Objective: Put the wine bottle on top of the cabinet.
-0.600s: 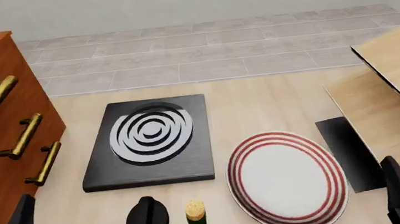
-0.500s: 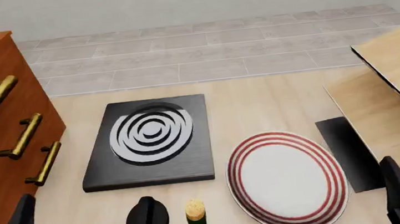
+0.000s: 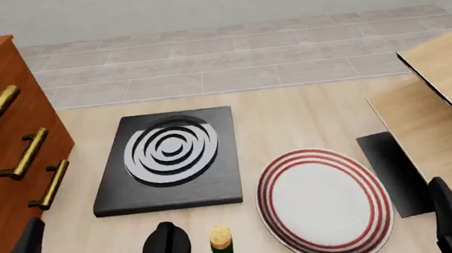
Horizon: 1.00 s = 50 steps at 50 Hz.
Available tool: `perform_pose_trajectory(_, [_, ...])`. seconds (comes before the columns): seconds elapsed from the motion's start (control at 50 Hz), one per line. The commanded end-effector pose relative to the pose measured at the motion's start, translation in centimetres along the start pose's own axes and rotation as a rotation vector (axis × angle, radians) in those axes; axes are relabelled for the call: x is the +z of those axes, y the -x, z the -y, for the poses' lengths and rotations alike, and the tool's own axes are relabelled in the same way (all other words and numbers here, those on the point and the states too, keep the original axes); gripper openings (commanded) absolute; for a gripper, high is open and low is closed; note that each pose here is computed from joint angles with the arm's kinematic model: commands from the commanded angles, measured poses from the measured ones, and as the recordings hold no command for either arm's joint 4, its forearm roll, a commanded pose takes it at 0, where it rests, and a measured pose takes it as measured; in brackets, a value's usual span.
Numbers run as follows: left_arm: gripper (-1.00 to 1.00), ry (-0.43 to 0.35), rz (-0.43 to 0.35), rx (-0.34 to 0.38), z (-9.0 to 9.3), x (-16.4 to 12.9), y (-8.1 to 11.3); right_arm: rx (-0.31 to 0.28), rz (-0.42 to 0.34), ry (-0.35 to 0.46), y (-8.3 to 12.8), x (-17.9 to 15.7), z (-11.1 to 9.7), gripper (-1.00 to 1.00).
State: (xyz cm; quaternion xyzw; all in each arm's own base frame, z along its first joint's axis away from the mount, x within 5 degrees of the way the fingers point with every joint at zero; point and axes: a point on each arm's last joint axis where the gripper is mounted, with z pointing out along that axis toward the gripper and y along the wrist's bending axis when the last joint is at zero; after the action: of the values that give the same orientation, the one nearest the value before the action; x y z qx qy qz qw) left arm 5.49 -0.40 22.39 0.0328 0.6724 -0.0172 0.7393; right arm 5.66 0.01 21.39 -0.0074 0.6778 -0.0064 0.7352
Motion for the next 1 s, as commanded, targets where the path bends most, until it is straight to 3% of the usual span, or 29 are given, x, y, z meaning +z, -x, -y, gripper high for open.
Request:
perform_pose_trajectory(0.02, [1.00, -0.076, -0.007, 0.013, 0.4, -0.2, 0.9, 0.000, -0.001, 0.001, 0.0, 0.0, 0.0, 1.00])
perform_pose_trajectory(0.2, [1.00, -0.213, -0.016, 0.026, 1.0, -0.5, 1.7, 0.000, -0.002, 0.001, 0.0, 0.1, 0.0, 1.00])
perform_pose_trajectory(0.5, [1.00, -0.327, -0.011, 0.004, 1.3, -1.0, 3.3, 0.000, -0.002, 0.001, 0.0, 0.2, 0.0, 1.00])
perform_pose_trajectory(0.68, [1.00, -0.411, -0.018, 0.026, 1.8, -1.0, 2.6, 0.000, -0.002, 0.001, 0.0, 0.2, 0.0, 1.00])
perform_pose_trajectory(1.0, [1.00, -0.533, -0.012, 0.013, 2.2, -1.4, 3.3, 0.001, -0.003, 0.001, 0.0, 0.2, 0.0, 1.00])
